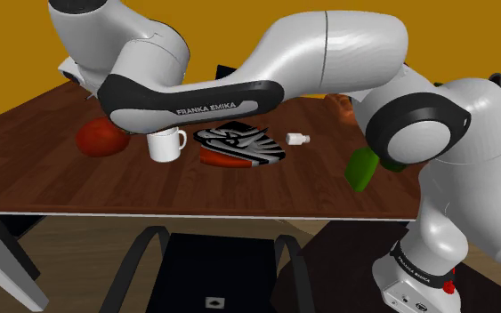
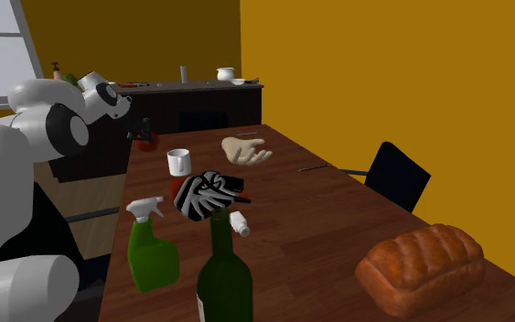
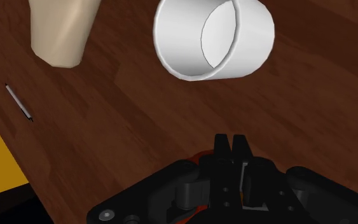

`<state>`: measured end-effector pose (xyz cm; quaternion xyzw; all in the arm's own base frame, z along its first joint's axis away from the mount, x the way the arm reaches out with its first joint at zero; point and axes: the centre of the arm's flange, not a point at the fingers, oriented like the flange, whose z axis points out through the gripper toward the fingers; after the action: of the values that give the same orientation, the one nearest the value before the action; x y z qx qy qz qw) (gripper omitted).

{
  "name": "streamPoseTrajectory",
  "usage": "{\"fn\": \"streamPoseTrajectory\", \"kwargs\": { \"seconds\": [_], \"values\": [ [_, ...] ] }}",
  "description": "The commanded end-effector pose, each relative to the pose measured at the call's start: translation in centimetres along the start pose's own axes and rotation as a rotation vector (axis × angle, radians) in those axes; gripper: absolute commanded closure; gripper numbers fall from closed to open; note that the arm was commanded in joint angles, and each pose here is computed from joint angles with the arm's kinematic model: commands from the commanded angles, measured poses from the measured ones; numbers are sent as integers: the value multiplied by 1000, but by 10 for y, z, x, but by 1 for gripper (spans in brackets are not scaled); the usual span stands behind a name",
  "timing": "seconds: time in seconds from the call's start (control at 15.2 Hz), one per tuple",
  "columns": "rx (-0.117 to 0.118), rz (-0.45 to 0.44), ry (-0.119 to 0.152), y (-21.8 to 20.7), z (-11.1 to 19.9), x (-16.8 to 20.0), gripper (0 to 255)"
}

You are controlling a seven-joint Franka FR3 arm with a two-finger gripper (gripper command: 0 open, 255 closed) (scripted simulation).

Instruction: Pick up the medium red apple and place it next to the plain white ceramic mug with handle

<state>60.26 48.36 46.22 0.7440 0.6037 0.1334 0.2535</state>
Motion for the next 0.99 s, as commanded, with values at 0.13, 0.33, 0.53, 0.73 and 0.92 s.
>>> {"fn": "streamPoseTrajectory", "kwargs": {
  "seconds": [0.13, 0.33, 0.53, 0.73, 0.92],
  "values": [
    [0, 0, 1, -12, 17, 3, 255],
    [0, 0, 1, -21, 30, 4, 255],
    [0, 0, 1, -29, 44, 6, 255],
    [0, 0, 1, -38, 57, 8, 255],
    [0, 0, 1, -46, 70, 9, 255]
  ]
}}
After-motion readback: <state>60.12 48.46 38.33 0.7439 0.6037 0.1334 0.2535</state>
